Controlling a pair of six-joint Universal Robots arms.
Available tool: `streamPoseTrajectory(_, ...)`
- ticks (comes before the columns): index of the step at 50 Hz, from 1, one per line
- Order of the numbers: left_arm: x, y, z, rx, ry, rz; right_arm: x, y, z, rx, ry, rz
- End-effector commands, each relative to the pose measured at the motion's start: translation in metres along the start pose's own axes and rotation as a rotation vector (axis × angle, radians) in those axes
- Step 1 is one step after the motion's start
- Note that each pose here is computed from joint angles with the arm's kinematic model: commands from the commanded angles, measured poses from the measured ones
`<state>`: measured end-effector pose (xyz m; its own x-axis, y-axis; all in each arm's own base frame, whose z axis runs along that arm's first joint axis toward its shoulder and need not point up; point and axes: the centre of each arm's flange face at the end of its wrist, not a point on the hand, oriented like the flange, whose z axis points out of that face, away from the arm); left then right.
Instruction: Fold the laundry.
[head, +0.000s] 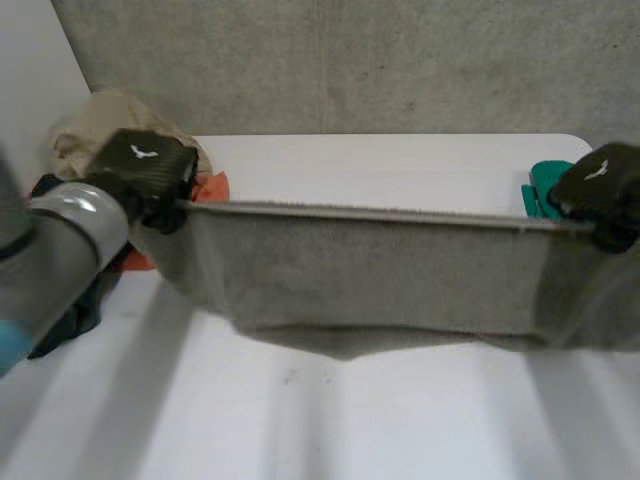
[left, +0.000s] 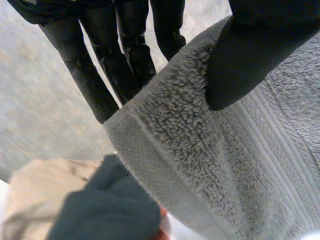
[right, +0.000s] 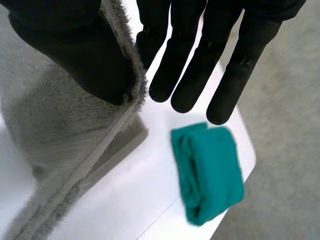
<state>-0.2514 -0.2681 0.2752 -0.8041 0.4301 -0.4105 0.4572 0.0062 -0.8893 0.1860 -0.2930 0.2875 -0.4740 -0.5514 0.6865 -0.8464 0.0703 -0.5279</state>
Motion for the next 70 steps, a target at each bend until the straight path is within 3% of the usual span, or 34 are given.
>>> streamPoseTrajectory(1,-0.009,-0.017,0.066,0.091,-0.082,0.058,0.015,-0.036,0.041,0.075,0.203,-0.036)
streamPoseTrajectory(6,-0.045,-0.102,0.08,0.515,-0.336,0.08,0.096,-0.1,0.022,0.399,0.649,0.136)
streamPoseTrajectory(10,-0.068,-0.149,0.064,0.815,-0.506,0.054,0.136,-0.127,-0.003,0.622,0.839,0.252)
streamPoseTrajectory(13,-0.075,-0.161,0.049,0.888,-0.554,0.046,0.141,-0.134,-0.015,0.667,0.86,0.265)
streamPoseTrajectory(16,-0.07,-0.153,0.044,0.855,-0.531,0.048,0.133,-0.131,-0.014,0.622,0.802,0.239)
streamPoseTrajectory(20,-0.052,-0.117,0.053,0.731,-0.46,0.054,0.099,-0.113,0.005,0.487,0.574,0.214)
streamPoseTrajectory(28,-0.001,-0.005,0.059,0.381,-0.277,0.079,0.001,-0.049,0.04,0.122,0.051,0.174)
streamPoseTrajectory(32,0.022,0.042,0.05,0.243,-0.197,0.089,-0.036,-0.019,0.053,0.03,-0.07,0.161)
streamPoseTrajectory(36,0.035,0.069,0.04,0.158,-0.153,0.091,-0.062,0.0,0.068,0.036,-0.077,0.155)
streamPoseTrajectory(44,0.039,0.079,0.029,0.123,-0.137,0.087,-0.102,0.031,0.086,0.105,-0.004,0.178)
streamPoseTrajectory(51,0.034,0.07,0.019,0.149,-0.149,0.053,-0.103,0.039,0.072,0.214,0.09,0.294)
streamPoseTrajectory(63,0.033,0.07,0.018,0.151,-0.149,0.015,-0.088,0.076,0.067,0.062,0.063,0.553)
streamPoseTrajectory(70,0.027,0.072,0.02,0.14,-0.163,0.015,-0.087,0.091,0.065,0.018,-0.013,0.609)
